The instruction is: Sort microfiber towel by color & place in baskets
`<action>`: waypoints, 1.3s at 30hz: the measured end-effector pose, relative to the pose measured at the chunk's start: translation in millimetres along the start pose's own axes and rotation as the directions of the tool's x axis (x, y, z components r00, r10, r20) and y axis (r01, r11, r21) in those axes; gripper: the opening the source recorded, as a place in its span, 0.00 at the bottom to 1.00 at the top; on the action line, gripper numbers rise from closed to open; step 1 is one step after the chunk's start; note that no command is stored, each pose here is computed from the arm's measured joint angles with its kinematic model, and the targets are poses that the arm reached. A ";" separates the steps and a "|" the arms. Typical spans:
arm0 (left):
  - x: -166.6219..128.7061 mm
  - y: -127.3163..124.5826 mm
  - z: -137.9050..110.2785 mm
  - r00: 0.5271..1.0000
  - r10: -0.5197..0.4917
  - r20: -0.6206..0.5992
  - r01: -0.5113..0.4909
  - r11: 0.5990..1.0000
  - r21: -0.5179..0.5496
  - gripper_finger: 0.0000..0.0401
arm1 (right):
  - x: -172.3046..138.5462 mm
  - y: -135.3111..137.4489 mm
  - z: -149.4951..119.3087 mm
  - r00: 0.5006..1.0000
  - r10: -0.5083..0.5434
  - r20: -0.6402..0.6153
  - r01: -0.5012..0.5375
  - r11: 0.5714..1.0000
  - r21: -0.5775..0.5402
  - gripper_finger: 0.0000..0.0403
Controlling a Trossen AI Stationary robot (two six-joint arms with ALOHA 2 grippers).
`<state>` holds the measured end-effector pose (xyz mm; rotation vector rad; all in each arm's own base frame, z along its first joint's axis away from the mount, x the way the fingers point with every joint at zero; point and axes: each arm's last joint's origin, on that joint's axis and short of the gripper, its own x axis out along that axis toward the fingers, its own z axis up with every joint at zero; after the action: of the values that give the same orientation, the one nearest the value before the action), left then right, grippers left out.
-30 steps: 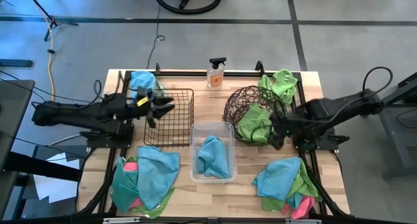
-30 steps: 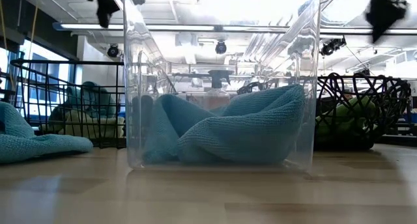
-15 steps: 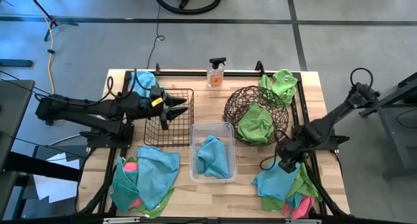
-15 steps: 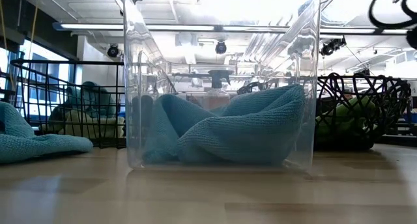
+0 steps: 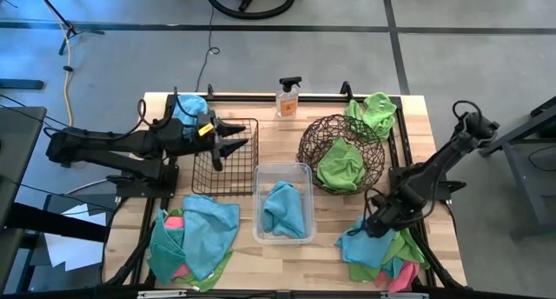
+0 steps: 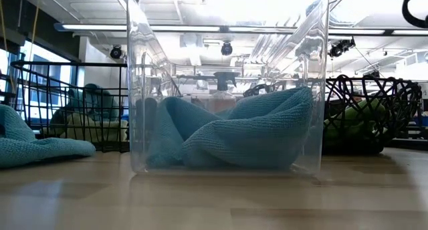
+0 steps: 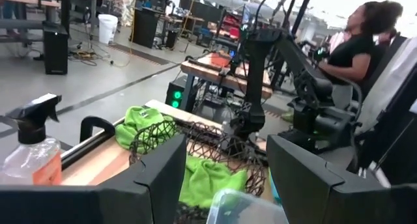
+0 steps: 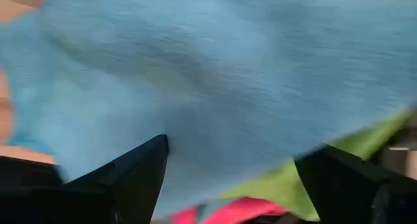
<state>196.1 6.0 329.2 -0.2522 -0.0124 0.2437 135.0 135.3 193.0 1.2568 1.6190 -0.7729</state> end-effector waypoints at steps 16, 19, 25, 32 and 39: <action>-11.1 2.7 7.5 0.999 0.008 0.034 -0.009 0.999 0.041 0.50 | -3.9 11.8 -6.2 0.998 -0.023 0.058 0.021 0.999 0.049 0.50; -11.3 3.3 7.9 0.999 0.033 0.043 -0.034 0.999 0.039 0.50 | -8.4 11.7 -7.8 0.997 -0.039 0.066 0.040 0.999 -0.011 0.28; -12.2 3.1 11.2 0.996 0.039 0.076 -0.041 0.999 0.031 0.50 | -16.3 15.7 -12.9 0.998 -0.018 0.063 0.026 0.991 -0.131 0.05; -23.4 3.9 19.7 0.991 0.032 0.129 -0.034 0.999 0.015 0.50 | -63.3 24.9 -34.4 0.993 0.032 0.111 0.006 0.946 -0.324 0.02; -33.5 5.6 26.0 0.984 0.050 0.171 -0.050 0.999 0.000 0.50 | -115.3 36.3 -55.1 0.958 0.230 0.170 -0.071 0.769 -0.636 0.01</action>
<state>161.2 9.6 353.6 -0.2266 -0.1752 0.3147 161.2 149.8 322.4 0.7575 1.3820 -0.2222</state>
